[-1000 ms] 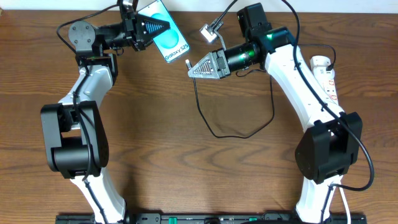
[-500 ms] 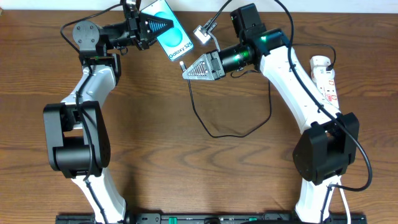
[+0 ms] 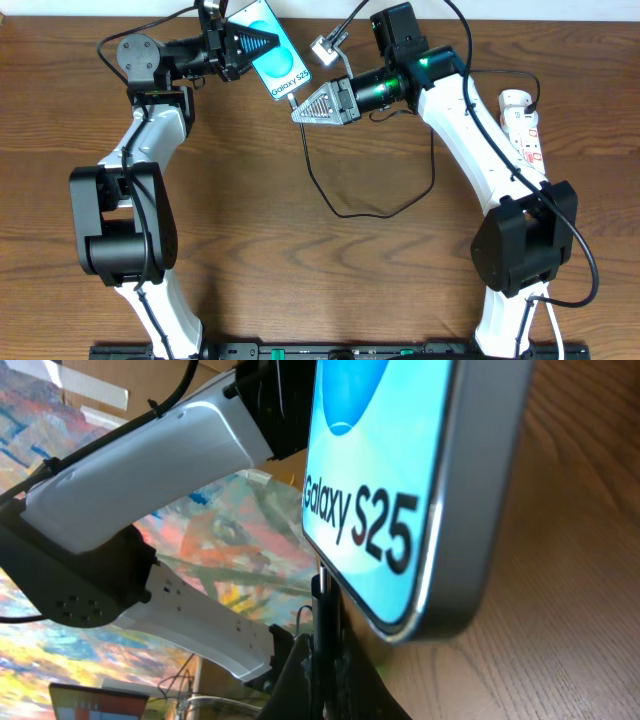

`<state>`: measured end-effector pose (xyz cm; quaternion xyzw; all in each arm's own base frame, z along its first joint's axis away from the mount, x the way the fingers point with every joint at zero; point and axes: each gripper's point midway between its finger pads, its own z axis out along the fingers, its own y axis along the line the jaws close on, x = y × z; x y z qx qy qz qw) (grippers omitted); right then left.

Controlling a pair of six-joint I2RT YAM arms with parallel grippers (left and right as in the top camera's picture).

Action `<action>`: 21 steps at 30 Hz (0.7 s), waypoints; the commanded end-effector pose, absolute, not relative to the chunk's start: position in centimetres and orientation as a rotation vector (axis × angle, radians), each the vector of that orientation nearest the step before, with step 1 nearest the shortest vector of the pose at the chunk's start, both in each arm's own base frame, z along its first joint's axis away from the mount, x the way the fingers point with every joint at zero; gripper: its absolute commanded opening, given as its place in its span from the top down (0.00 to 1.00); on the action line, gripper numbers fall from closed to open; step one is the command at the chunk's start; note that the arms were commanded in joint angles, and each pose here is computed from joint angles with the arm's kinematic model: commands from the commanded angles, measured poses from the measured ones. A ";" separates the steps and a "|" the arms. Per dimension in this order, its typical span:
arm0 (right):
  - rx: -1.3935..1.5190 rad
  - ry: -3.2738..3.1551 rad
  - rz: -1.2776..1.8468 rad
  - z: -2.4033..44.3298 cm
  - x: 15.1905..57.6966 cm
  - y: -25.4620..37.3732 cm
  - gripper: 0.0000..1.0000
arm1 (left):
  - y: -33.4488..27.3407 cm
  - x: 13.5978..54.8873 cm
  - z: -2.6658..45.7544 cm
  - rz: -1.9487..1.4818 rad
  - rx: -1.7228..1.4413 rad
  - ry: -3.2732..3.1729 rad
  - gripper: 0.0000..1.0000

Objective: Plug charger to phone and switch on socket

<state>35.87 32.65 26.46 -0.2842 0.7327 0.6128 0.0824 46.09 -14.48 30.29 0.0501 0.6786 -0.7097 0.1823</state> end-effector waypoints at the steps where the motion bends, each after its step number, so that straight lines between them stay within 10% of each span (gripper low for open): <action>1: -0.855 2.162 1.868 27.3 35.7 32.7 0.99 | -14.5 45.8 31.1 -1.977 0.202 1.901 0.93; 21: -0.844 2.165 1.857 27.2 36.0 32.4 0.99 | -13.1 46.2 30.8 -1.988 0.125 1.923 0.93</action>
